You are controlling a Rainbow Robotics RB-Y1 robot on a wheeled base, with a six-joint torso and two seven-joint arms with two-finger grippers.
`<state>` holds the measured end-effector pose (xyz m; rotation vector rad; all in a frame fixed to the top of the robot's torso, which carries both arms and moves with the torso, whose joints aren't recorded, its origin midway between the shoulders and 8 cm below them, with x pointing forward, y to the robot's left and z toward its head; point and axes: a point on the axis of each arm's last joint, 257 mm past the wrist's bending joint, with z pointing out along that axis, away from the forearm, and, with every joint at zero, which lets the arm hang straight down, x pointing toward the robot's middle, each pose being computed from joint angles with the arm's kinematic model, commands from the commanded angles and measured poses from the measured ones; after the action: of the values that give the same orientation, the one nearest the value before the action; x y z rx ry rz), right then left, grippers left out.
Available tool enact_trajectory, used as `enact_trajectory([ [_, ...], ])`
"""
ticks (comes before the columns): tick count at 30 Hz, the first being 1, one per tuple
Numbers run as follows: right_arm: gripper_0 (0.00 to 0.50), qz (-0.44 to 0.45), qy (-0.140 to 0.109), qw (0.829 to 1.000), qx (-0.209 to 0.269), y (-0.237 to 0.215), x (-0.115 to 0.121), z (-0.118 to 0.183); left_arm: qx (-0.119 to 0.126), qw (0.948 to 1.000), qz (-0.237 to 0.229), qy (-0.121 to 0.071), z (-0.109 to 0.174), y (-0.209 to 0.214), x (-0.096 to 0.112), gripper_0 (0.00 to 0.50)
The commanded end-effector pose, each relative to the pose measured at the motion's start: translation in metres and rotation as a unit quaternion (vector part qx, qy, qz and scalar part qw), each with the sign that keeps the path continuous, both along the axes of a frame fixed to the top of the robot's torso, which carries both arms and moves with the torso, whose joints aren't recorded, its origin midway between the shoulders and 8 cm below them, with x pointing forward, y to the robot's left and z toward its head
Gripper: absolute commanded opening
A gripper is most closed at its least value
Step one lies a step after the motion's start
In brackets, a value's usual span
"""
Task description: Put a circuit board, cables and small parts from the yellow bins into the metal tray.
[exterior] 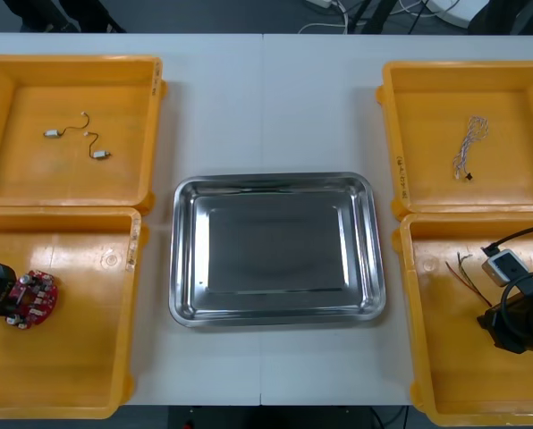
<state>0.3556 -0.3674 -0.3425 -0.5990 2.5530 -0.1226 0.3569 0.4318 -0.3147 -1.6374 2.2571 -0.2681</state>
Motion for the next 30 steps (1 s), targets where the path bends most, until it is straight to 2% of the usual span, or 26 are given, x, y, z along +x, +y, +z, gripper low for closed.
enact_trajectory([
  [1,0.500,-0.001,0.002,1.000,0.012,0.006,-0.004,-0.018,0.028,0.9994,-0.014,-0.012,0.029,0.012,-0.014,0.000],
  [3,0.500,0.000,0.000,1.000,0.012,0.006,-0.004,-0.019,0.035,0.9990,-0.014,-0.025,0.043,0.014,-0.013,0.000],
  [7,0.500,0.000,0.000,1.000,0.012,0.006,-0.004,-0.019,0.052,0.9978,-0.017,-0.037,0.069,0.019,-0.016,0.000],
  [8,0.322,0.000,0.001,1.000,0.012,0.006,-0.004,-0.019,0.058,0.9973,-0.017,-0.041,0.076,0.021,-0.017,0.000],
  [9,0.275,0.000,0.000,1.000,0.013,0.007,-0.004,-0.019,0.061,0.9971,-0.017,-0.043,0.080,0.022,-0.018,0.000],
  [10,0.179,-0.001,0.000,1.000,0.012,0.006,-0.003,-0.019,0.065,0.9965,-0.018,-0.048,0.088,0.022,-0.018,0.000],
  [11,0.179,0.000,0.001,1.000,0.012,0.006,-0.004,-0.019,0.072,0.9958,-0.019,-0.052,0.097,0.025,-0.019,0.000],
  [12,0.116,0.000,0.000,1.000,0.013,0.007,-0.004,-0.019,0.074,0.9956,-0.019,-0.054,0.100,0.025,-0.019,0.000],
  [14,0.099,0.000,0.000,1.000,0.011,0.006,-0.004,-0.019,0.079,0.9948,-0.021,-0.061,0.112,0.025,-0.019,0.000],
  [16,0.022,0.000,0.000,1.000,0.010,0.005,-0.004,-0.019,0.085,0.9939,-0.027,-0.064,0.122,0.023,-0.019,0.000],
  [17,0.000,0.000,0.000,1.000,0.010,0.005,-0.004,-0.019,0.087,0.9936,-0.029,-0.066,0.125,0.021,-0.018,0.000],
  [23,0.000,0.000,0.000,1.000,0.010,0.005,-0.004,-0.019,0.095,0.9900,-0.073,-0.074,0.155,-0.003,-0.009,0.000],
  [25,0.000,-0.003,-0.001,1.000,0.014,0.007,-0.003,-0.021,0.104,0.9847,-0.110,-0.086,0.168,-0.020,0.004,0.000],
  [30,0.000,0.002,-0.017,1.000,0.005,0.005,0.010,-0.005,0.098,0.9727,-0.183,-0.104,0.184,-0.064,0.023,0.000],
])
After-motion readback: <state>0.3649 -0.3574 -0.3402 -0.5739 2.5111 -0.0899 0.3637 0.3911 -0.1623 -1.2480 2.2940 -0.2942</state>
